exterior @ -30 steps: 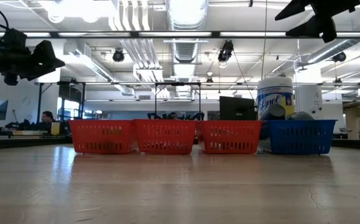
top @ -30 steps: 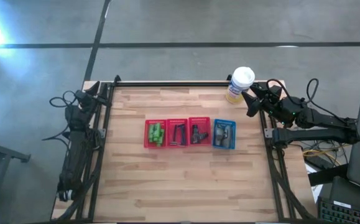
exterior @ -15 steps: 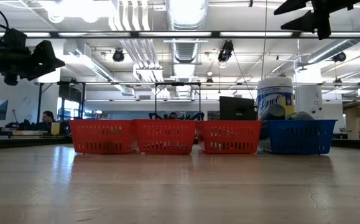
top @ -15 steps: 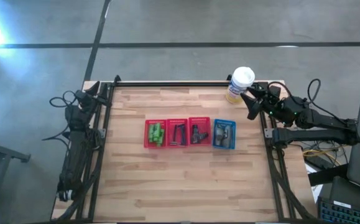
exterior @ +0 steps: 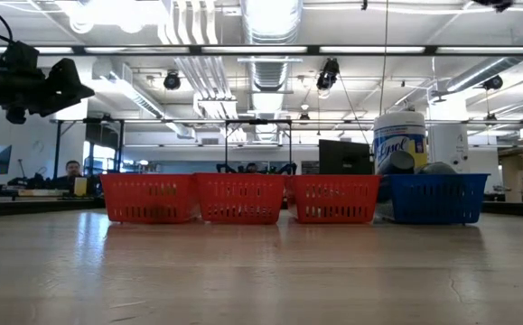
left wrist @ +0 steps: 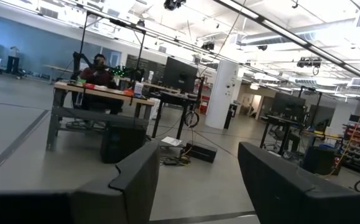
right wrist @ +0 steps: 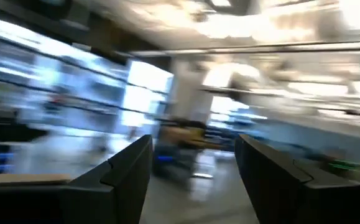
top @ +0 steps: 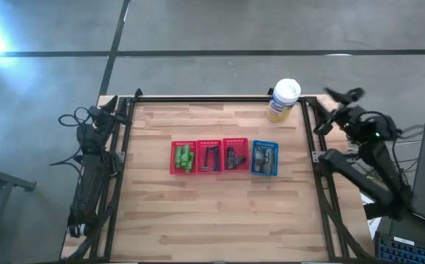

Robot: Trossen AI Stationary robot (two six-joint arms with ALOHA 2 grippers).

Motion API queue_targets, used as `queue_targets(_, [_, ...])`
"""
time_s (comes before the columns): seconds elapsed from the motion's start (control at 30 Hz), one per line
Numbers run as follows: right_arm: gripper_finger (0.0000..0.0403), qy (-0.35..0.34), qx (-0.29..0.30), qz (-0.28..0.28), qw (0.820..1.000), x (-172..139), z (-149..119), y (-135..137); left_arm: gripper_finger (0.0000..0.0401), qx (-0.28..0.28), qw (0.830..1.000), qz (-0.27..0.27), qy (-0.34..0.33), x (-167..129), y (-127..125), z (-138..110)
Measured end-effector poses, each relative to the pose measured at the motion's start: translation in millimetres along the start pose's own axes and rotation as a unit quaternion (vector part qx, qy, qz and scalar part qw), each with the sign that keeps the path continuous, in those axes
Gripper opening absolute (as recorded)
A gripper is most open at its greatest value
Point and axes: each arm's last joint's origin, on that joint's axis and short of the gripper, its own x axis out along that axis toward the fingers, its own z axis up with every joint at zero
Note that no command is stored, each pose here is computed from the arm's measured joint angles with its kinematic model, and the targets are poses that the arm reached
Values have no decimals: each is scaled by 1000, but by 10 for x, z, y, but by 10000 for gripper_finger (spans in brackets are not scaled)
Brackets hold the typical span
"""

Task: Pick & Place Travel size toiletries
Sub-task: Return to Home Position

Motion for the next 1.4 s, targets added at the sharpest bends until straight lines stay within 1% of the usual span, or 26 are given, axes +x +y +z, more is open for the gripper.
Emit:
queue_targets(0.03, [221,2,-15,-41,999,-62,14,-22,222,0,1000,0,0,0,0,1])
queue_targets(0.1, [219,1,-40,-126,991,-194,56,-51,222,0,1000,0,0,0,0,-1])
queue_targets(0.2, [222,-12,-70,-230,971,-372,105,-57,222,0,1000,0,0,0,0,-1])
queue_targets(0.27, [227,-10,-91,-276,957,-434,99,-52,222,0,1000,0,0,0,0,-1])
queue_targets(0.3, [230,-11,-101,-291,951,-437,110,-56,222,0,1000,0,0,0,0,-1])
queue_targets(0.37, [237,12,-112,-315,942,-424,70,-73,222,0,1000,0,0,0,0,-1])
queue_targets(0.4, [240,16,-115,-325,938,-404,61,-91,222,0,1000,0,1,2,1,-3])
queue_targets(0.47, [248,35,-106,-344,932,-384,-42,-118,222,-1,1000,1,2,2,2,-5])
queue_targets(0.63, [265,59,-52,-389,918,-394,-419,-172,222,-1,1000,2,3,3,4,-7])
queue_targets(0.73, [274,76,-24,-398,914,-386,-693,-211,222,-1,1000,2,4,4,5,-9])
queue_targets(0.83, [284,84,-30,-398,913,-385,-907,-227,222,-2,1000,2,5,5,5,-10])
queue_targets(0.93, [294,113,-30,-396,911,-399,-1127,-230,222,-2,1000,3,6,5,6,-12])
queue_targets(1.07, [307,138,1,-421,897,-439,-1368,-230,222,-2,1000,3,7,5,7,-13])
queue_targets(1.17, [317,147,21,-437,887,-468,-1505,-225,222,-2,1000,3,7,5,7,-14])
queue_targets(1.3, [330,163,35,-437,884,-496,-1653,-210,222,-2,1000,3,7,5,7,-14])
queue_targets(1.4, [340,179,35,-435,882,-506,-1690,-203,222,-2,1000,3,7,5,7,-14])
